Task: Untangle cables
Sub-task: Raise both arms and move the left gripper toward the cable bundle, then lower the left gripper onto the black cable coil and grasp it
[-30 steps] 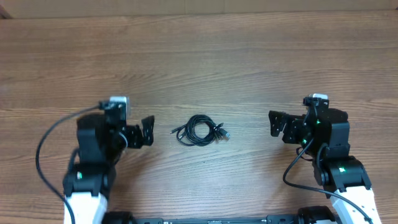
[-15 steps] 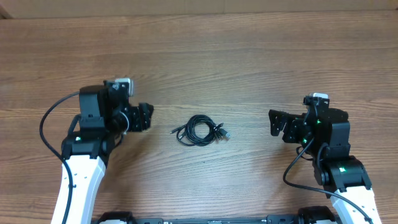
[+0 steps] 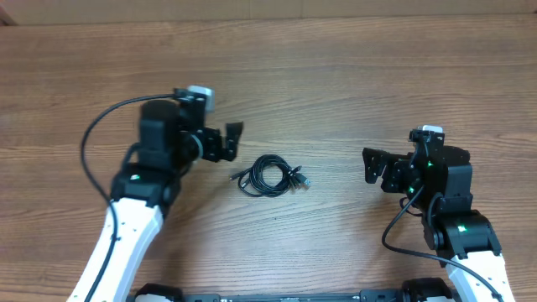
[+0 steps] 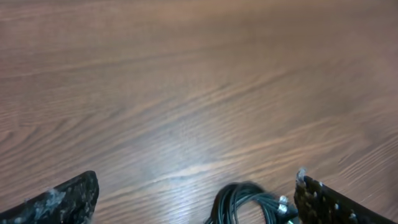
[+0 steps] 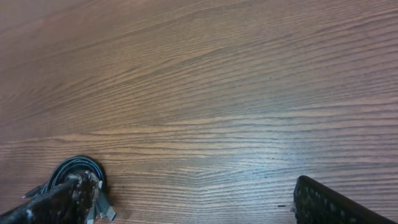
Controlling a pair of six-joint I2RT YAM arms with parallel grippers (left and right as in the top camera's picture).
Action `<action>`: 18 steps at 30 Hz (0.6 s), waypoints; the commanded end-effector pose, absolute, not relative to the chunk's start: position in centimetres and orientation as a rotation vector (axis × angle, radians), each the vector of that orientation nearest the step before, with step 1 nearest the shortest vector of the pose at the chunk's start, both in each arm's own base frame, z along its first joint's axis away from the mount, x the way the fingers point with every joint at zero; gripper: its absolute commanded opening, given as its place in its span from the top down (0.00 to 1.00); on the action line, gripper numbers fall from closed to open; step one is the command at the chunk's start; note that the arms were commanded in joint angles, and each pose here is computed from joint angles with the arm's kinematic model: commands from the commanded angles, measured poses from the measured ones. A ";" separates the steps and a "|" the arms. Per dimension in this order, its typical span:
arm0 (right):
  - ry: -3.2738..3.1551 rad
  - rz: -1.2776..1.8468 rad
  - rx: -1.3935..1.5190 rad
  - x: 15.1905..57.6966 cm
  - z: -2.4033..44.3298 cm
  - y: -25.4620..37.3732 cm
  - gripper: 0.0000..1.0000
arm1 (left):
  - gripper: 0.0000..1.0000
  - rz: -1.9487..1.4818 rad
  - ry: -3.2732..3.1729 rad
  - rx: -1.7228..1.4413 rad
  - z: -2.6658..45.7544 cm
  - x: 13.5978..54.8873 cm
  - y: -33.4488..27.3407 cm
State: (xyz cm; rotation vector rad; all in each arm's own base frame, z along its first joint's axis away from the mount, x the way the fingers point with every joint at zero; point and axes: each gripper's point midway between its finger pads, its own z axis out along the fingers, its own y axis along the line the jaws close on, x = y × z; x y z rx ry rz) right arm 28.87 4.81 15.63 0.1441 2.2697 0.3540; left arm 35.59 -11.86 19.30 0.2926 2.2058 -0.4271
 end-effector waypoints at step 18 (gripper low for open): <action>2.241 0.368 0.135 29.4 17.0 5.1 0.00 | 0.29 -0.279 2.396 0.553 11.6 34.8 -17.0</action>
